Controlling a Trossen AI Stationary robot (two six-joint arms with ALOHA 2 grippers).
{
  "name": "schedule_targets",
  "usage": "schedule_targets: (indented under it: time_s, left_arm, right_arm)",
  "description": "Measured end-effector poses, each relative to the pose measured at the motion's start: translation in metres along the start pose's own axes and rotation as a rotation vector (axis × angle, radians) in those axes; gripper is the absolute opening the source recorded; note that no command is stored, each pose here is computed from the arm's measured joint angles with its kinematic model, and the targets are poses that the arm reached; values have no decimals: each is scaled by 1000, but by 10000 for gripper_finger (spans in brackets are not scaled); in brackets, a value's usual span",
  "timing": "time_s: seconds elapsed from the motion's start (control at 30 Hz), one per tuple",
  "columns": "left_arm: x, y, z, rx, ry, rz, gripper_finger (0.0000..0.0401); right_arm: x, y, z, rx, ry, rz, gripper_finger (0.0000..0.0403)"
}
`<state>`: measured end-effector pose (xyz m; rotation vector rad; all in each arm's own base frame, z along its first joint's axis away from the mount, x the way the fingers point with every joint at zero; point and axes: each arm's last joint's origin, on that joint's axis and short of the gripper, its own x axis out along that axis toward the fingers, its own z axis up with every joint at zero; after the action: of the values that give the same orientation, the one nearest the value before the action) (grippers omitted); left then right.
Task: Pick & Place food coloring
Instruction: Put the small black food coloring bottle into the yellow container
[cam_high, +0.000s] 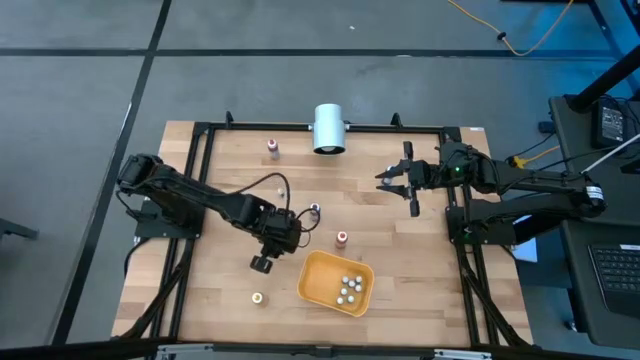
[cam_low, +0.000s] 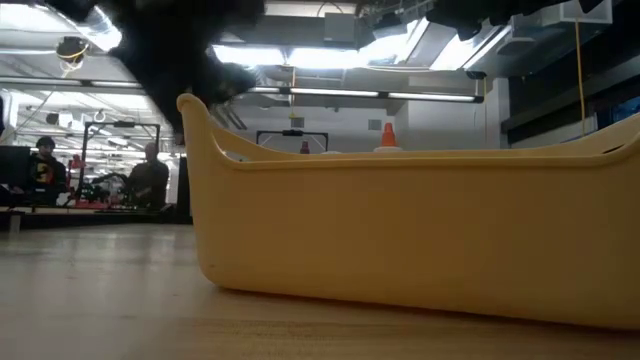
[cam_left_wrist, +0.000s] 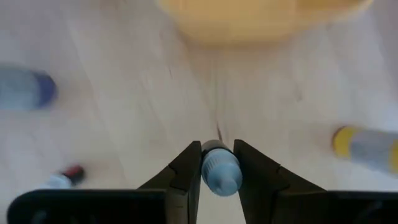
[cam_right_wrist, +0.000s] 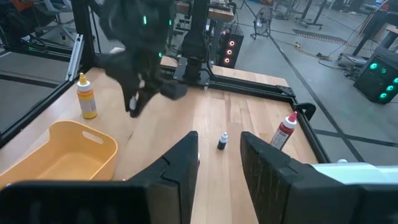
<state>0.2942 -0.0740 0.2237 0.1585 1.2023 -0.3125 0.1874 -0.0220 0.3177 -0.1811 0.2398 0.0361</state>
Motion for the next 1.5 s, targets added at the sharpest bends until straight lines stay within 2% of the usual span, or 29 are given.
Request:
schedule_targets:
  time_s: [0.2, 0.37, 0.5, 1.03, 1.2, 1.33, 1.5]
  left_arm:
    - [-50, 6, 19, 6, -74, 16, 80]
    - [-90, 11, 25, -12, -82, 41, 77]
    - [-109, 14, 26, 5, -61, 94, 81]
    - [-113, 13, 27, 7, -67, 84, 76]
    - [-114, 10, 29, 53, -82, 60, 81]
    - [-116, 8, 46, 111, -106, 59, 82]
    - [-121, 11, 83, 179, -171, 76, 78]
  right_arm:
    - [0, 0, 0, 0, 2, 1, 123]
    - [0, 0, 0, 0, 2, 1, 123]
    - [0, 0, 0, 1, 2, 0, 123]
    - [0, 0, 0, 0, 2, 1, 123]
    - [0, 0, 0, 0, 2, 1, 123]
    - [0, 0, 0, 1, 2, 1, 123]
    - [0, 0, 0, 1, 2, 0, 123]
